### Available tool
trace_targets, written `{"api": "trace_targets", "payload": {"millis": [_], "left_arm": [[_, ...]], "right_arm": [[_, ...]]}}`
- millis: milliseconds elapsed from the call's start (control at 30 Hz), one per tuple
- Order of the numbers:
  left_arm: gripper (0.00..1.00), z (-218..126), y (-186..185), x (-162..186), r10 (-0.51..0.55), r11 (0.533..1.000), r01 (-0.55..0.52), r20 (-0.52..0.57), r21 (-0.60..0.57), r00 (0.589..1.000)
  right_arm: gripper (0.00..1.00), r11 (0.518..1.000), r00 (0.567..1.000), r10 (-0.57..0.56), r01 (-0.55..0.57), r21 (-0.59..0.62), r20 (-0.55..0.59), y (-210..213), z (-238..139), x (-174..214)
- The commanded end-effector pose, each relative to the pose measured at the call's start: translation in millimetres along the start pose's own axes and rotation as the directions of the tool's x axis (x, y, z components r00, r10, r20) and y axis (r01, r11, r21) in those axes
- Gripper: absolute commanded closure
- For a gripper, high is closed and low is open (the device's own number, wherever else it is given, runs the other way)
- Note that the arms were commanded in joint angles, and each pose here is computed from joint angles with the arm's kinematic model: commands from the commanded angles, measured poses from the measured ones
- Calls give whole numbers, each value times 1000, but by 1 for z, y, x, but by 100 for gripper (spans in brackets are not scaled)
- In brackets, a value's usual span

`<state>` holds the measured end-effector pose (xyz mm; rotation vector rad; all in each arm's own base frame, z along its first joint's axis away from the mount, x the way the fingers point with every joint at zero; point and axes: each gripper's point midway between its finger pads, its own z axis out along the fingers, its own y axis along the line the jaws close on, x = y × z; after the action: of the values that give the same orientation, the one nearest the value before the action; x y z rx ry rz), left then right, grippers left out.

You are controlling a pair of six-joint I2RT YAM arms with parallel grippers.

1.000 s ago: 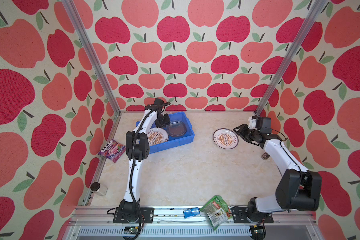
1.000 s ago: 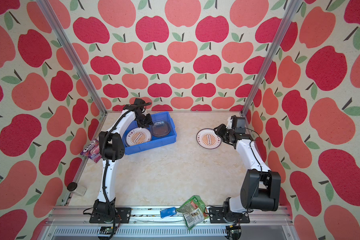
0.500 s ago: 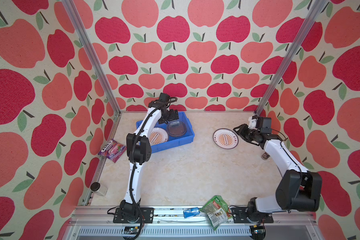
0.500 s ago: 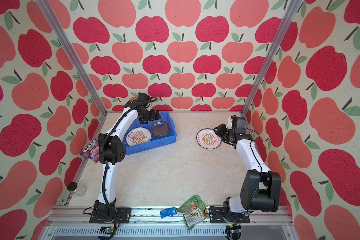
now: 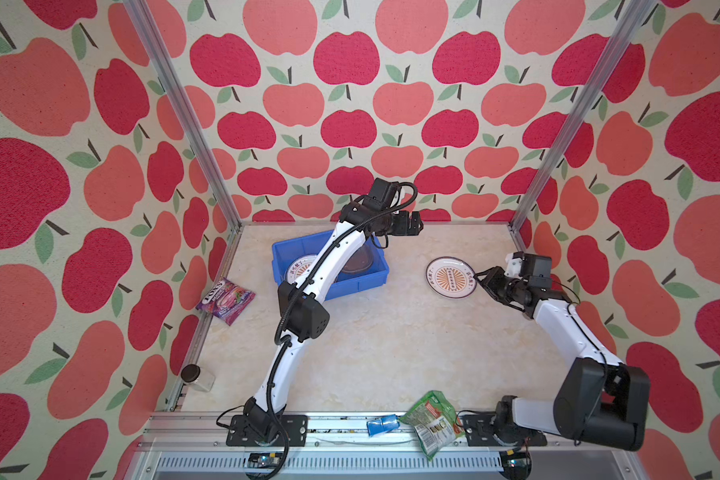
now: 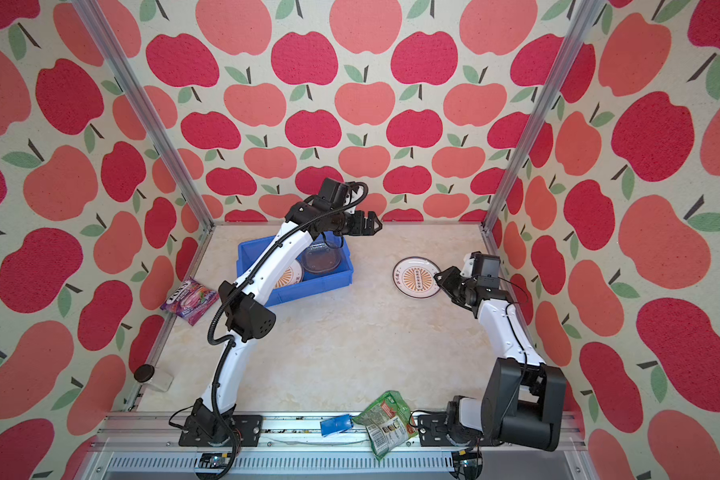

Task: Place the plates into the plastic bin on the countertop
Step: 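Move the left gripper to the last sunburst plate while the right gripper approaches it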

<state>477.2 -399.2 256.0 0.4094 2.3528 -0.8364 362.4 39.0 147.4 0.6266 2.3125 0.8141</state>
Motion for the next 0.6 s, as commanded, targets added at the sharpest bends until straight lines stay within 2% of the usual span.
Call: {"api": "trace_targets", "payload": {"millis": [0,100,333,567], "left_arm": [[1,38,2,26,-32,999,35,-78,28,996],[0,61,7,44,-36,999,38,-115,9,993],[11,109,12,77,-100,992,113,-189,61,977],[13,125,14,96,-114,989,133,-233,69,966]], "right_arm": [[63,996,997,79,-78,-44,14,-13,-4,2],[62,996,996,88,-87,-34,18,-22,-4,4],[62,993,993,118,-118,-20,1,-36,7,8],[60,981,981,195,-195,-11,-16,-56,32,10]]}}
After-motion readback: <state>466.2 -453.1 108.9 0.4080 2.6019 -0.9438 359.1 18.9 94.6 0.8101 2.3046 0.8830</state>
